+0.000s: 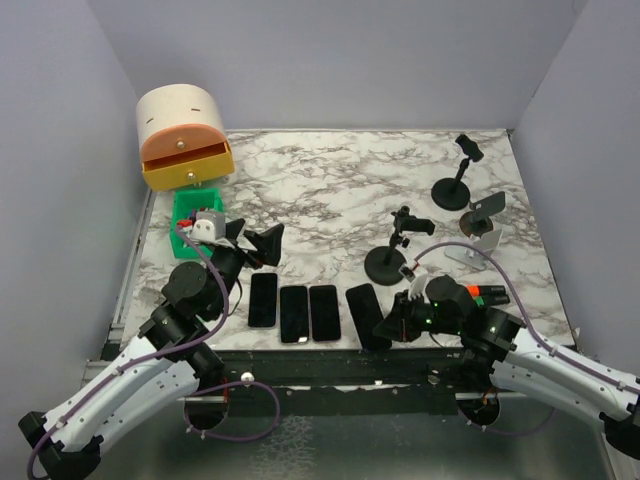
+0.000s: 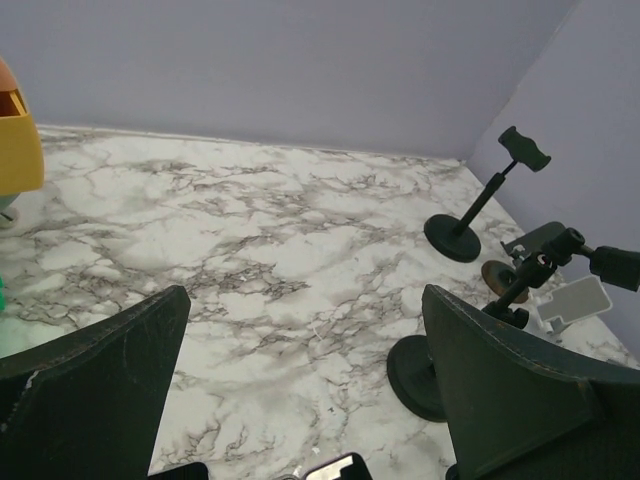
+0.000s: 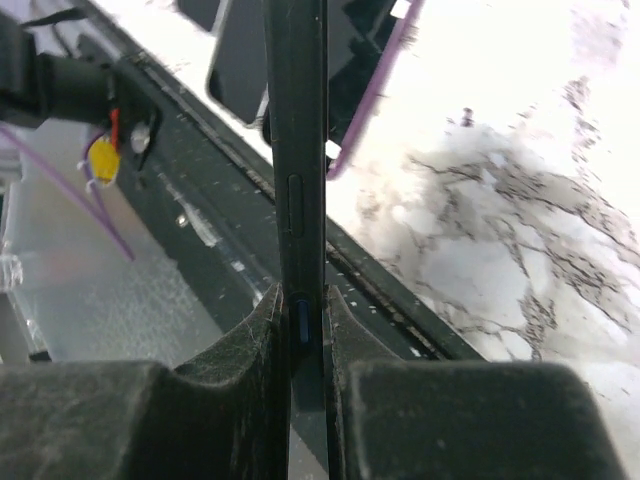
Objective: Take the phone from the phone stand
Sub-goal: Place the phone at the center of the board.
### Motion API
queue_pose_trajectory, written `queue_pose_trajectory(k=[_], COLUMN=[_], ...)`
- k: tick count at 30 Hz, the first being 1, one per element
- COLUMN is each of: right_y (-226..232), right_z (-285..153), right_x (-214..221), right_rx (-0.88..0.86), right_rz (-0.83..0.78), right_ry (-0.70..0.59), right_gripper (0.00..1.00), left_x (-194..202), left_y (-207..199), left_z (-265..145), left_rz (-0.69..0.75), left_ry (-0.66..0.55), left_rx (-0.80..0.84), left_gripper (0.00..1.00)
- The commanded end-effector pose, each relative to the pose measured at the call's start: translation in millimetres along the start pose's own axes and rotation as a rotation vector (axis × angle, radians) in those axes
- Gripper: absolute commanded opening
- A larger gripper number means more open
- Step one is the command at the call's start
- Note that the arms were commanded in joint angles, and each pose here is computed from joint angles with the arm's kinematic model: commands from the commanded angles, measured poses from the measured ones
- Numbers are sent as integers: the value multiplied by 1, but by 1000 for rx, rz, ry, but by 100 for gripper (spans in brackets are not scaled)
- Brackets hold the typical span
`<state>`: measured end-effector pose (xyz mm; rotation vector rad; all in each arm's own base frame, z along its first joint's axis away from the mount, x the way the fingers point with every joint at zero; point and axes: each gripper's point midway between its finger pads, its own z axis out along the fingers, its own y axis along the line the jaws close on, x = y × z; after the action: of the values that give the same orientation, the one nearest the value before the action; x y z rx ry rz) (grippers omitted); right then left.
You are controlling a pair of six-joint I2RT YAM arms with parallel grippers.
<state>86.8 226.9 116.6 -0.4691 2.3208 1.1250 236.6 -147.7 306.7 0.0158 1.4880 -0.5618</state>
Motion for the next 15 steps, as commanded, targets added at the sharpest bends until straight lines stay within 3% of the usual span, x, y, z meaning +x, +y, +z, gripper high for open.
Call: queue_pose_trajectory(k=[1,8,15], right_y=[-9,-13,-34], right_z=[11,17,41], right_x=[-20,-31,-14], right_rx=[33,-26,48], right_rz=[152,270,418], right_ry=[-157,-295,-238], right_gripper=[0,0,0], left_x=[10,15,18], left_y=[7,5,2], left_z=[-2,-3,-3], left_rz=[7,0,-8], left_ry=[16,32,52], left_rx=[-22,-8,4], left_gripper=[99,99,99])
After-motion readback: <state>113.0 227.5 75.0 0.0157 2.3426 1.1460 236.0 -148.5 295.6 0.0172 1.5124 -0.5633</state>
